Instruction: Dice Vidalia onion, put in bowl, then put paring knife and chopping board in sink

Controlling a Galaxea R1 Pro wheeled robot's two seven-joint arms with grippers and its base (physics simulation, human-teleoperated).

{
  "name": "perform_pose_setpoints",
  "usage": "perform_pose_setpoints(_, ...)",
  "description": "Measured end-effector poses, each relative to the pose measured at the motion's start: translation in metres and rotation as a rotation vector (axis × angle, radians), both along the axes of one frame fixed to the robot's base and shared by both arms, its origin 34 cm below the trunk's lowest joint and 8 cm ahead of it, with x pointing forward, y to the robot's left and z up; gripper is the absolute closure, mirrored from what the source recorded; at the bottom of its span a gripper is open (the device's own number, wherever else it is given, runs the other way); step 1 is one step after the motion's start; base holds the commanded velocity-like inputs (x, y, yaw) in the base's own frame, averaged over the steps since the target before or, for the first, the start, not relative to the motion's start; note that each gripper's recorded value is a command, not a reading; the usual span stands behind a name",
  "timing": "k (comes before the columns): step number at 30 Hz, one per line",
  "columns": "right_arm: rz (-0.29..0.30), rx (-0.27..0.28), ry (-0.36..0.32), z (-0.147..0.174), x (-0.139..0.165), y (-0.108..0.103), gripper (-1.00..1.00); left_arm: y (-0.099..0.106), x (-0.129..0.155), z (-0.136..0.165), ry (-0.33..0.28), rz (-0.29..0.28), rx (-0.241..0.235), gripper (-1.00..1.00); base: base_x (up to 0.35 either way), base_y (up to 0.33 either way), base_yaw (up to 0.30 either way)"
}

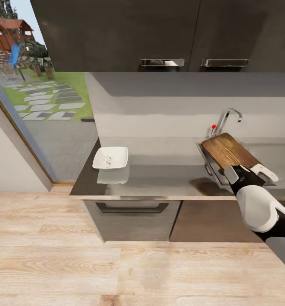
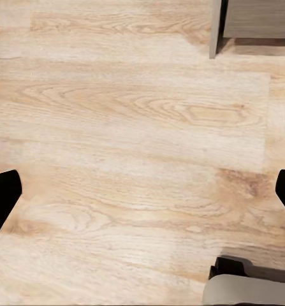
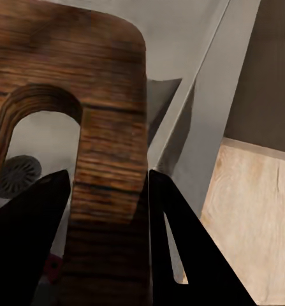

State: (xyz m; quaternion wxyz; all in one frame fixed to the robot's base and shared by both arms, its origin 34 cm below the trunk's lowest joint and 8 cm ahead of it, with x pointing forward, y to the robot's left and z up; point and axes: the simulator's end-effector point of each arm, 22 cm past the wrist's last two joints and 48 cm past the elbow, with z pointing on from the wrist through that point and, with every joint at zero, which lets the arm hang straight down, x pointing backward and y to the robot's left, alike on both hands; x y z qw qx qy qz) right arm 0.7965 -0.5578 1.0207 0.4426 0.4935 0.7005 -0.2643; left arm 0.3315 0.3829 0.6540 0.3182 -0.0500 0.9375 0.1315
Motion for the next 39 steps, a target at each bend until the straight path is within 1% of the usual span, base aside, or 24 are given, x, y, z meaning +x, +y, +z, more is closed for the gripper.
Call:
perform_pose_setpoints(2,-0.001,0.015,0.002,-0.003,0.001,0.006,1.0,0.005,-0.002,0.001,0.003,0.024,0.03,-1.0,0.0,0.0,0.0)
perform_pose_setpoints(4,-0.008,0.037,0.027,-0.009,-0.003,0.011,1.0,0.007,-0.003,0.002,0.004,0.037,0.044,-1.0,0.0,0.0,0.0)
perform_pose_setpoints(9,-0.03,0.042,0.067,-0.011,-0.011,0.009,1.0,0.008,-0.004,0.002,0.004,0.052,0.05,-1.0,0.0,0.0,0.0)
perform_pose_setpoints(12,-0.022,0.065,0.114,-0.016,-0.015,0.01,1.0,0.009,-0.004,0.002,0.003,0.059,0.049,-1.0,0.0,0.0,0.0)
perform_pose_setpoints(14,-0.022,0.063,0.138,-0.012,-0.017,0.006,1.0,0.009,-0.004,0.002,0.002,0.063,0.05,-1.0,0.0,0.0,0.0)
perform_pose_setpoints(15,-0.032,0.059,0.145,-0.008,-0.019,0.003,1.0,0.009,-0.004,0.002,0.002,0.064,0.05,-1.0,0.0,0.0,0.0)
perform_pose_setpoints(16,-0.057,0.05,0.157,-0.003,-0.025,-0.003,1.0,0.009,-0.005,0.002,0.002,0.065,0.05,-1.0,0.0,0.0,0.0)
perform_pose_setpoints(17,-0.104,0.037,0.172,0.005,-0.034,-0.01,1.0,0.009,-0.005,0.002,0.004,0.066,0.05,-1.0,0.0,0.0,0.0)
perform_pose_setpoints(19,-0.131,0.035,0.171,0.009,-0.039,-0.016,1.0,0.009,-0.005,0.002,0.006,0.066,0.05,-1.0,0.0,0.0,0.0)
perform_pose_setpoints(21,-0.143,0.031,0.172,0.016,-0.041,-0.021,1.0,0.009,-0.006,0.002,0.007,0.067,0.05,-1.0,0.0,0.0,0.0)
perform_pose_setpoints(26,-0.149,0.05,0.18,0.044,-0.032,-0.022,1.0,0.009,-0.009,0.001,0.016,0.068,0.05,-1.0,0.0,0.0,0.0)
perform_pose_setpoints(32,-0.147,0.072,0.179,0.066,-0.022,-0.02,1.0,0.009,-0.013,0.0,0.024,0.068,0.05,-1.0,0.0,0.0,0.0)
perform_pose_setpoints(36,-0.141,0.102,0.188,0.063,-0.02,-0.013,1.0,0.01,-0.017,0.0,0.029,0.069,0.05,-1.0,0.001,-0.052,0.0)
perform_pose_setpoints(39,-0.166,0.136,0.193,0.057,-0.024,-0.007,1.0,0.011,-0.018,0.0,0.027,0.08,0.051,-1.0,0.055,-0.206,0.0)
